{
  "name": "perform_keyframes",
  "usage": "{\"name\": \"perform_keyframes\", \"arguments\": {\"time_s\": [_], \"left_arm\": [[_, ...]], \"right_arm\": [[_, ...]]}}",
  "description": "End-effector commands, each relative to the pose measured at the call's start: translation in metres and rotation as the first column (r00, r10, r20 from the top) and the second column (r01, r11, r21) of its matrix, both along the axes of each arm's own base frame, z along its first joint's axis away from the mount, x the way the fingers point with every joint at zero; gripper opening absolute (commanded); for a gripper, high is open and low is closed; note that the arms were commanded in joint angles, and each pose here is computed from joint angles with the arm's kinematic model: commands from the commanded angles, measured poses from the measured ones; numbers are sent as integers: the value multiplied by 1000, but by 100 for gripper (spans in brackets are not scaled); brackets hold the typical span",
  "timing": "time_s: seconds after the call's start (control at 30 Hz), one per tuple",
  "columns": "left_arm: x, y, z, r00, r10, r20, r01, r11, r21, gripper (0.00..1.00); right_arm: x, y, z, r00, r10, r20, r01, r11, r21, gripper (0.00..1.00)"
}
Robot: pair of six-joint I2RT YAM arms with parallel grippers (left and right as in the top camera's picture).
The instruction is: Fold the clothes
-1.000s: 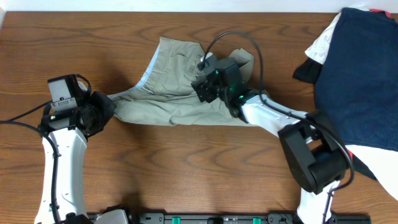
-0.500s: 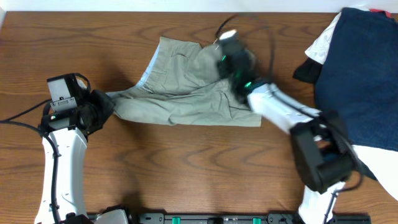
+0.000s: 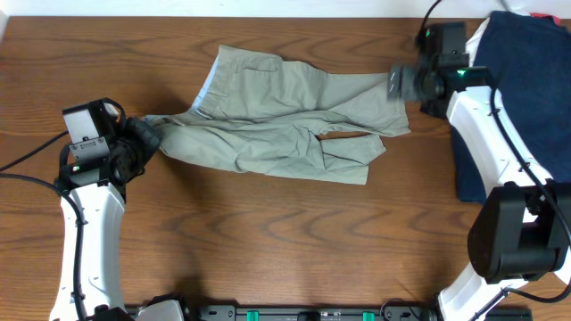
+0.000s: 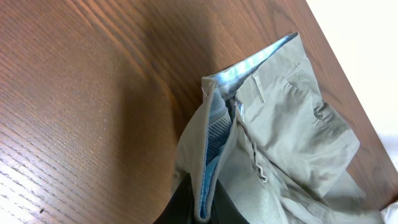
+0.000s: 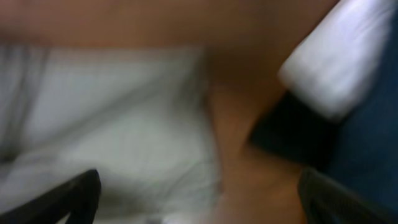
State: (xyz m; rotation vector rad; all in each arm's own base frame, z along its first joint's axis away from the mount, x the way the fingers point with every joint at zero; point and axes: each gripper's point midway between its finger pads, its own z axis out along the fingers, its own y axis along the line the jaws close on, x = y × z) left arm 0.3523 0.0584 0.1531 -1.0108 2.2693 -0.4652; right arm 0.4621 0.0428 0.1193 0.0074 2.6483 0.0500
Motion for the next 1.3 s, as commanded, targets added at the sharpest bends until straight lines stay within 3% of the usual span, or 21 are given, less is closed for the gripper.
{"name": "perform_keyframes", "arguments": {"time_s": [0.0, 0.17, 0.33, 0.47, 0.63, 0.7, 0.73, 0.77, 0.8, 0.97, 1.17, 1.27], "left_arm": [[1, 4, 4, 1000, 16, 10, -16, 1000, 7, 6], [1, 4, 4, 1000, 16, 10, -16, 1000, 8, 6], [1, 4, 4, 1000, 16, 10, -16, 1000, 8, 6], [2, 4, 4, 1000, 16, 11, -16, 1000, 8, 6], [1, 4, 4, 1000, 16, 10, -16, 1000, 7, 6], [1, 4, 4, 1000, 16, 11, -16, 1000, 7, 6], [1, 4, 4, 1000, 16, 10, -16, 1000, 7, 6], [1, 4, 4, 1000, 16, 10, -16, 1000, 7, 6], [1, 4, 4, 1000, 16, 10, -16, 1000, 8, 6], [4, 5, 7, 1000, 16, 26, -17, 1000, 12, 6], [28, 13, 31, 986, 19, 165, -28, 998, 49, 6], [34, 17, 39, 978, 49, 203, -57, 998, 32, 6]], "right_arm": [[-38, 39, -14, 984, 100, -145, -78, 985, 155, 99], [-90, 47, -49, 932, 165, -324, -127, 983, 134, 99], [-137, 64, -84, 871, 199, -448, -101, 967, 233, 85], [-163, 84, -106, 841, 262, -473, -116, 942, 315, 84], [-167, 105, -127, 865, 268, -425, -131, 937, 324, 78], [-164, 114, -130, 875, 277, -396, -146, 932, 330, 67], [-163, 117, -129, 877, 285, -387, -156, 931, 331, 48], [-163, 120, -129, 877, 292, -381, -165, 929, 332, 17], [-164, 122, -129, 876, 295, -381, -169, 928, 332, 1], [-172, 103, -109, 838, 259, -480, -113, 943, 313, 1], [-103, 23, -9, 911, 62, -408, 52, 964, 262, 1], [-96, -14, 34, 919, -22, -394, 135, 955, 262, 1]]}}
